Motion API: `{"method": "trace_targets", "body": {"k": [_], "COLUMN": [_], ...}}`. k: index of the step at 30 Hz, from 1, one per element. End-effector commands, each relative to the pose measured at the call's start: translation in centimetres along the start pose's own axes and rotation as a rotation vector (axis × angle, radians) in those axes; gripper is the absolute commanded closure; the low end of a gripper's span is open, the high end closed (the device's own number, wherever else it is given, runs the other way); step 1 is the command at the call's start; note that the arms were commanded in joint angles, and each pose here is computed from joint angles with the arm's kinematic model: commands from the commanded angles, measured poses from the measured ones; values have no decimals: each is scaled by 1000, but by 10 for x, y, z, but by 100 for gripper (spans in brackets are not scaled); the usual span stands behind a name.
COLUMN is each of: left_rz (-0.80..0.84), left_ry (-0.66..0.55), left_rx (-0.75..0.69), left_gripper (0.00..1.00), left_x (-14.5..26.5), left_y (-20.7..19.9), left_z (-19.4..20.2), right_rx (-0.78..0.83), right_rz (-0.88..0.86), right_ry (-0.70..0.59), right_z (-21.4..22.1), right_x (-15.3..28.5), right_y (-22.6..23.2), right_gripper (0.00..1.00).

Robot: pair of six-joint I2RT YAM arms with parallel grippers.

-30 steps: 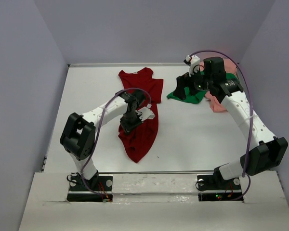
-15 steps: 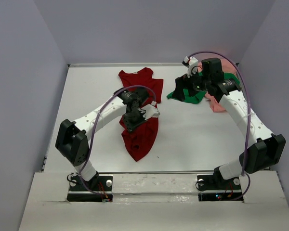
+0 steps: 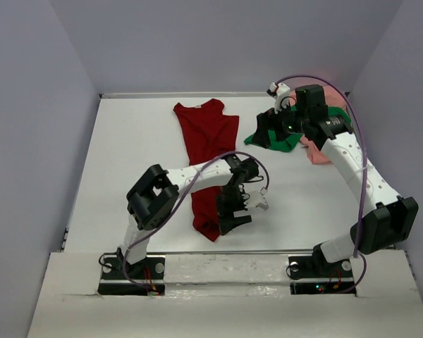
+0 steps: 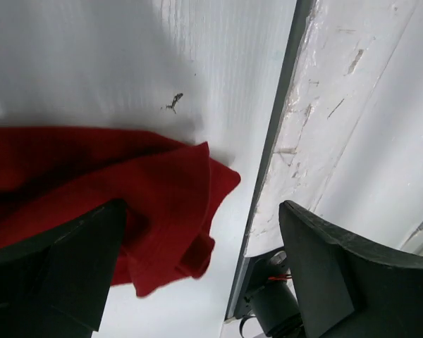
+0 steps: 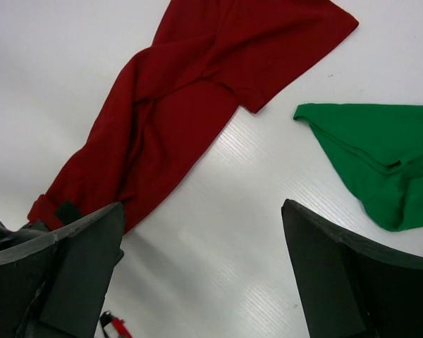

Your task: Fold and stack the t-shirts

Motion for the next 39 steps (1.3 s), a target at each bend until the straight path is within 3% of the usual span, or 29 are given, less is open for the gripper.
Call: {"method": "trace_targets", "body": {"k": [1, 5, 9, 13, 17, 22, 25, 28, 34, 39], "left_rz": [86, -30, -214, -421, -464, -361, -322, -218, -49, 140], "left_ry": [10, -111, -385, -549, -552, -471, -510, -534, -382, -329], "left_rx": [-6, 31, 162, 285, 355, 417, 437, 421, 424, 394], "left_gripper": [1, 1, 1, 1, 1, 1, 1, 1, 2, 6], "left_x": [-7, 18, 99, 152, 156, 123, 124, 117, 81, 48], "left_y": [0, 11, 35, 43, 40, 37, 43, 50, 78, 82], "left_z": [1, -9, -4, 25, 58, 84, 97, 107, 116, 127], "right_rx": [49, 17, -48, -84, -146, -186, -215, -224, -271, -261], "right_rz": [-1, -67, -172, -225, -344, -548, -628, -671, -774, -822], "right_ry": [-90, -69, -20, -16, 62, 261, 341, 375, 486, 535], "right_z": [-17, -8, 5, 16, 34, 56, 67, 74, 101, 121], "right_x": [17, 9, -13, -25, -47, -75, -89, -96, -107, -110], "right_y": [6, 10, 11, 12, 24, 56, 68, 78, 102, 119], "right_gripper": [2, 2, 3, 3, 3, 5, 5, 5, 4, 4]}}
Point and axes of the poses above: each gripper's point midway between its finger pads, its own x axis back along the fingers, its own y axis along the line the jaws close on, z = x × y, the point moved 8 cm from there along x, back along the fingers, and after that the axes turned 2 degrees about x, right-handed, at the moved point
